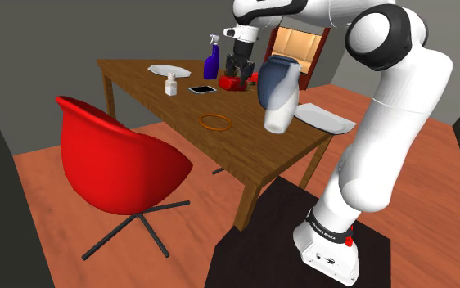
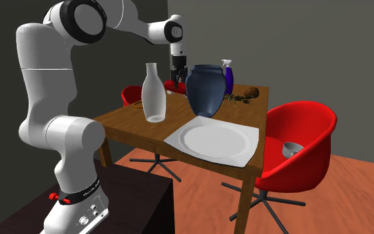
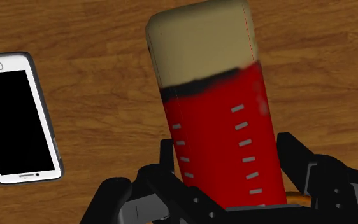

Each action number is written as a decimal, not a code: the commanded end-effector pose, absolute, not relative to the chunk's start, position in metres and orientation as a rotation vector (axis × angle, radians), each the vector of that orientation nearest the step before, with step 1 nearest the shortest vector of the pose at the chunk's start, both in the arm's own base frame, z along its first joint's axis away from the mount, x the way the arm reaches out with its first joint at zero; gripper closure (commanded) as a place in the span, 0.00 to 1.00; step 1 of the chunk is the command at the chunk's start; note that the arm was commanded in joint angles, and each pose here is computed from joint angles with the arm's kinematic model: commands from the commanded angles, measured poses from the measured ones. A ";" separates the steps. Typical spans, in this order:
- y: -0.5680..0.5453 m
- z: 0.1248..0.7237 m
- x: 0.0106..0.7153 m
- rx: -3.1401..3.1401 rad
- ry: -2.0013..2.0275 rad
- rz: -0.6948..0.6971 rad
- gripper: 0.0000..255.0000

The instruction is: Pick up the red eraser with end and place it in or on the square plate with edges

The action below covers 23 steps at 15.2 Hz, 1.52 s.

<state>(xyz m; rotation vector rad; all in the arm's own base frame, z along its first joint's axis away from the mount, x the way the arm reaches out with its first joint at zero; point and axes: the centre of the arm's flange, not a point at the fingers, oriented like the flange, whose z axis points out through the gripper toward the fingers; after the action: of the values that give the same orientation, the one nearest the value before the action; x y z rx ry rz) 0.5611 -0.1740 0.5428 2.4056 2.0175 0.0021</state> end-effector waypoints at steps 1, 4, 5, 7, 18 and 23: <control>-0.173 0.554 0.562 2.405 2.017 0.002 1.00; -0.189 0.556 0.541 2.405 2.017 0.002 1.00; -0.197 0.556 0.530 2.405 2.017 0.002 1.00; -0.213 0.557 0.509 2.405 2.017 0.002 1.00; -0.301 0.560 0.393 2.405 2.017 0.002 1.00; -0.340 0.561 0.340 2.405 2.017 0.002 1.00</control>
<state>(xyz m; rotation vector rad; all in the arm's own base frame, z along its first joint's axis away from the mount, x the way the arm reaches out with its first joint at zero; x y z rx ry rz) 0.3530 -0.3342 0.5597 2.4068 2.0157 0.0019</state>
